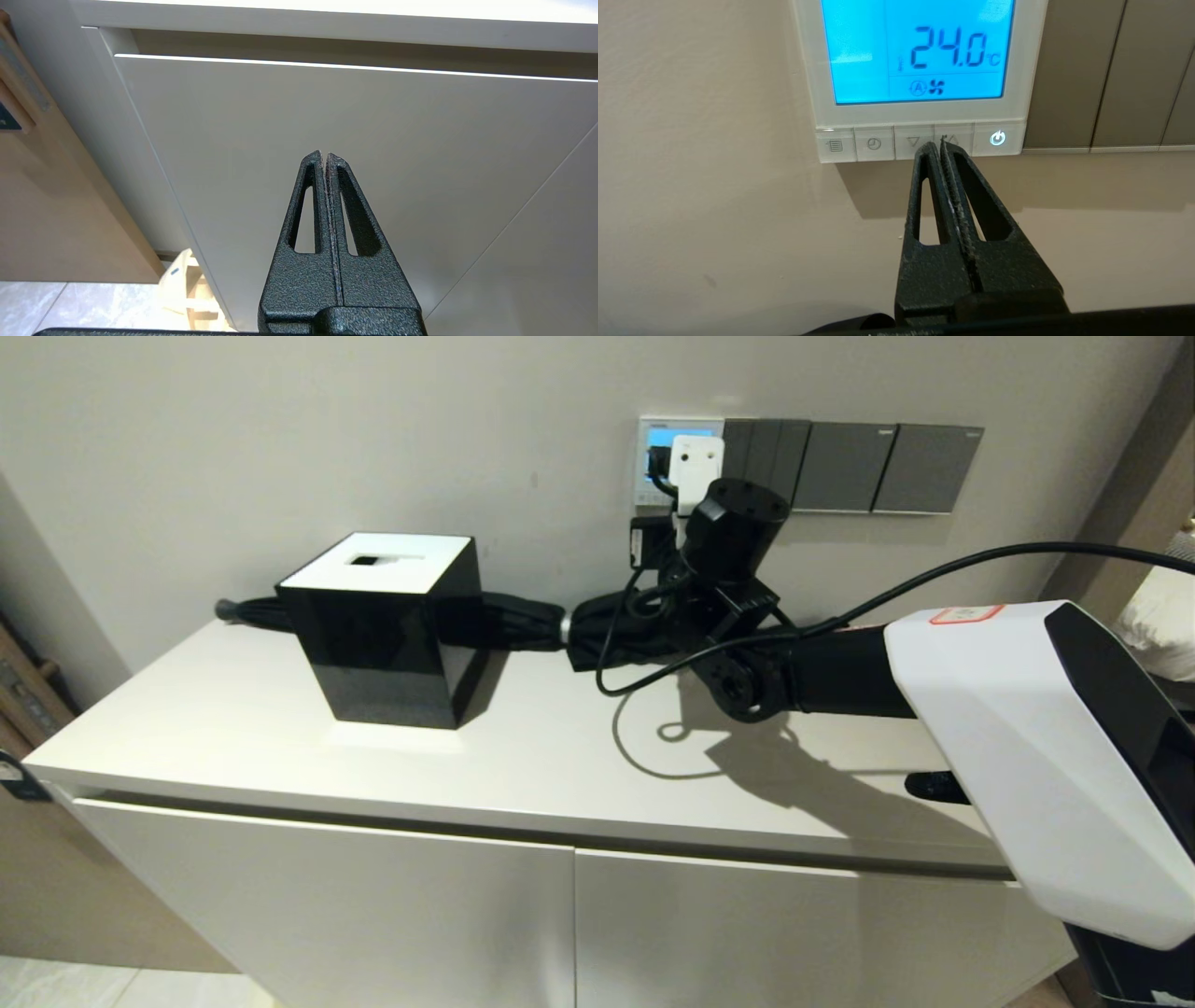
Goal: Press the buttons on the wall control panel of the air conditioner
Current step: Press the temperature increase button
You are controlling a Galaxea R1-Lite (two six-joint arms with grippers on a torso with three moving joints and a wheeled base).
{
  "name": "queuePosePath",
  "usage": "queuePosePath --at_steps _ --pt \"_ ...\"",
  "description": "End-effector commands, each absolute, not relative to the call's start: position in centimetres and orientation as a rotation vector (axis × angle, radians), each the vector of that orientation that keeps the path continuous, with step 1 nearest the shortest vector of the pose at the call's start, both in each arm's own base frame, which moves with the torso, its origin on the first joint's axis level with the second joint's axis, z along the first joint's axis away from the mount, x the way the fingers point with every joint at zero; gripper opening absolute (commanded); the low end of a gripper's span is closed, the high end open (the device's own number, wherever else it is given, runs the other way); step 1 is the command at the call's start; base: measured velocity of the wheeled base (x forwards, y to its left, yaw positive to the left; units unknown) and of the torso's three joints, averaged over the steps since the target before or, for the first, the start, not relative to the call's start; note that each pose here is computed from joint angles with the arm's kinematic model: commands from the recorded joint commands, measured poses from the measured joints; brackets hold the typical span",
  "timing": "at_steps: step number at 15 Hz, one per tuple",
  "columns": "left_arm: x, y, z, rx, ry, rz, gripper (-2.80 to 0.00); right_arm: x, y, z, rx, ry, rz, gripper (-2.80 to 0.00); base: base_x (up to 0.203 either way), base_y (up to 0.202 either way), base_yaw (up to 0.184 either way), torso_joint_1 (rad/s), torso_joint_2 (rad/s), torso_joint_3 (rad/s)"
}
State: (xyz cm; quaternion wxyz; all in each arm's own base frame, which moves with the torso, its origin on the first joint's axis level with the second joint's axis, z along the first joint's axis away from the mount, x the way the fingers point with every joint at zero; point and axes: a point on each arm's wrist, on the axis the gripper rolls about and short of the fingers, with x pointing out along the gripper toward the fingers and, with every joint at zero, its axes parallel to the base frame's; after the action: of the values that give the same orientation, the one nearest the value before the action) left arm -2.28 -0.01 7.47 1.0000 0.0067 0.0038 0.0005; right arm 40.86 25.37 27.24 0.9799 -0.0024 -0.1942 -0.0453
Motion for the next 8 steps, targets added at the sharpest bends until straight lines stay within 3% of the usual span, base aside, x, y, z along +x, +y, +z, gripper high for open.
queuePosePath --at_steps 1,8 --pt "-2.3 0.0 7.5 0.014 0.008 0.001 -2.8 41.0 25.5 26.9 -0.007 -0.389 -0.092 -2.8 0.0 0.0 0.0 0.0 0.0 0.0" --pt "-2.3 0.0 7.5 0.014 0.008 0.001 -2.8 39.6 25.4 28.8 0.015 -0.415 -0.083 -2.8 0.0 0.0 0.0 0.0 0.0 0.0"
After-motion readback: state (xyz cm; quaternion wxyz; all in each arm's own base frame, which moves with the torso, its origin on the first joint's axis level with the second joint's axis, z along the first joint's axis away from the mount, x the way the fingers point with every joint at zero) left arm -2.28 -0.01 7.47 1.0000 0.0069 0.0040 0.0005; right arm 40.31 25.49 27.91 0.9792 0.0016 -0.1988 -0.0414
